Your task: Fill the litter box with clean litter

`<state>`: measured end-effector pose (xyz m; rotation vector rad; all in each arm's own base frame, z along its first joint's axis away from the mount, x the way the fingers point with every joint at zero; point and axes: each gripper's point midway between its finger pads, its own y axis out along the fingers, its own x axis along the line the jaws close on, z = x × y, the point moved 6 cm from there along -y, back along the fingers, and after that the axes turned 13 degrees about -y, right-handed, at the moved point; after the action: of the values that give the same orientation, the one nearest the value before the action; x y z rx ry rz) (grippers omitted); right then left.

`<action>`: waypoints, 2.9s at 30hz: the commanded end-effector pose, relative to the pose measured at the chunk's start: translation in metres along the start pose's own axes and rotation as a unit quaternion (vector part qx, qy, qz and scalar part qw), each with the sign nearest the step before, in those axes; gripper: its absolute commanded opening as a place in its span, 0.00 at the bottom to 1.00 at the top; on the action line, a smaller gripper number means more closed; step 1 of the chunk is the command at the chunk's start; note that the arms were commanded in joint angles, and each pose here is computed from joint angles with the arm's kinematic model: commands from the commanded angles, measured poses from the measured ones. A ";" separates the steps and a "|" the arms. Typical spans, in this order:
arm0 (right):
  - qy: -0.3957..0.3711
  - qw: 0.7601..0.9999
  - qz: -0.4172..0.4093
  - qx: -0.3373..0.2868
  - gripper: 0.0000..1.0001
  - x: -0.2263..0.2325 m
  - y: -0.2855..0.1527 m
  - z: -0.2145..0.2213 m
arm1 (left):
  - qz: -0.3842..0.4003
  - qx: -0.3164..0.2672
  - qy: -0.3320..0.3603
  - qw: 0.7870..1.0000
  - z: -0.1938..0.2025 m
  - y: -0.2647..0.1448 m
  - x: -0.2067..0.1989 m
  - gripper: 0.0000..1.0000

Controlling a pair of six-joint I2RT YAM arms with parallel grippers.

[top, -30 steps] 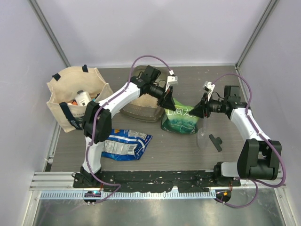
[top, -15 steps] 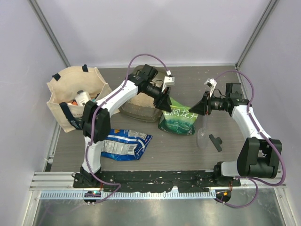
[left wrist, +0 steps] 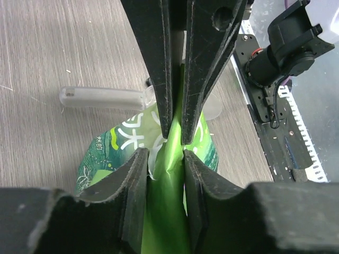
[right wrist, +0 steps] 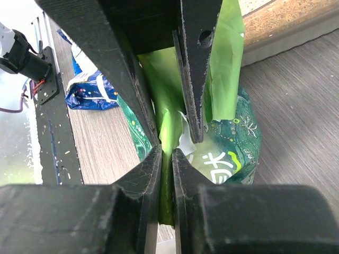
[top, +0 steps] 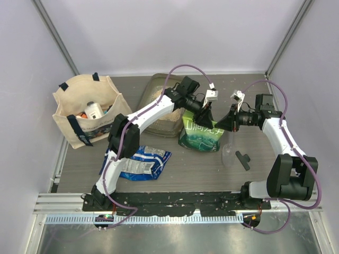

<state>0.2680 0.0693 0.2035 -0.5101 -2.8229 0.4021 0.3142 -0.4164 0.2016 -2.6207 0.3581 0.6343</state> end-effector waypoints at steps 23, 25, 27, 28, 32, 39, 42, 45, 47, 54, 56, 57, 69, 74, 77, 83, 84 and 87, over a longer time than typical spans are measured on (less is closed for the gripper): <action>-0.088 0.971 0.213 0.060 0.60 0.006 -0.093 -0.043 | -0.109 -0.055 -0.155 0.980 -0.003 -0.011 0.015 0.00; -0.098 0.969 0.226 0.024 0.63 0.010 -0.083 -0.059 | -0.114 -0.063 -0.152 0.980 -0.006 -0.011 0.017 0.00; -0.126 0.968 0.214 0.027 0.63 0.014 -0.070 -0.060 | -0.117 -0.072 -0.149 0.979 -0.011 -0.012 0.018 0.00; -0.155 0.969 0.191 0.029 0.63 0.019 -0.054 -0.065 | -0.113 -0.076 -0.144 0.980 -0.014 -0.012 0.018 0.00; -0.193 0.964 0.181 0.028 0.63 0.010 -0.030 -0.054 | -0.097 -0.080 -0.131 0.983 -0.022 -0.012 0.015 0.00; -0.241 0.954 0.177 0.031 0.62 -0.015 -0.017 -0.036 | -0.065 -0.055 -0.143 0.986 -0.015 -0.010 0.010 0.00; -0.244 0.955 0.163 0.034 0.60 -0.019 -0.013 -0.032 | -0.055 -0.054 -0.143 0.987 -0.015 -0.010 0.008 0.00; -0.240 0.958 0.154 0.038 0.58 -0.023 -0.010 -0.026 | -0.051 -0.051 -0.144 0.987 -0.015 -0.009 0.008 0.00; -0.240 0.959 0.145 0.044 0.53 -0.026 -0.007 -0.022 | -0.050 -0.051 -0.144 0.987 -0.015 -0.009 0.009 0.00; -0.195 0.974 0.078 0.080 0.23 -0.014 -0.009 0.001 | -0.055 -0.059 -0.143 0.986 -0.017 -0.014 0.015 0.00; -0.188 0.976 0.080 0.079 0.15 -0.014 -0.015 0.002 | -0.059 -0.059 -0.140 0.987 -0.018 -0.017 0.016 0.00; -0.176 0.978 0.076 0.085 0.14 -0.011 -0.017 0.005 | -0.059 -0.059 -0.139 0.987 -0.018 -0.019 0.015 0.00; -0.121 0.990 0.003 0.068 0.01 -0.001 -0.021 -0.009 | 0.007 -0.078 -0.048 0.996 -0.039 -0.008 0.005 0.43; -0.118 0.989 0.016 0.083 0.02 -0.003 -0.025 -0.012 | 0.031 -0.049 -0.026 0.998 -0.036 0.006 0.007 0.36; -0.107 0.990 0.020 0.086 0.04 -0.002 -0.028 -0.012 | 0.029 -0.035 -0.029 0.999 -0.024 0.013 0.010 0.26; -0.048 0.996 0.041 0.055 0.07 -0.009 -0.041 -0.009 | 0.032 -0.025 -0.046 0.998 -0.014 0.017 0.011 0.06; -0.047 0.997 0.041 0.052 0.08 -0.010 -0.040 -0.009 | 0.032 -0.025 -0.047 0.998 -0.013 0.017 0.010 0.03; -0.036 0.997 0.053 0.042 0.27 -0.013 -0.043 -0.014 | 0.023 -0.023 -0.054 0.998 -0.011 0.016 0.010 0.00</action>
<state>0.2659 0.0348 0.2051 -0.5638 -2.8371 0.6476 0.3187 -0.4444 0.2122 -2.6482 0.4283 0.7814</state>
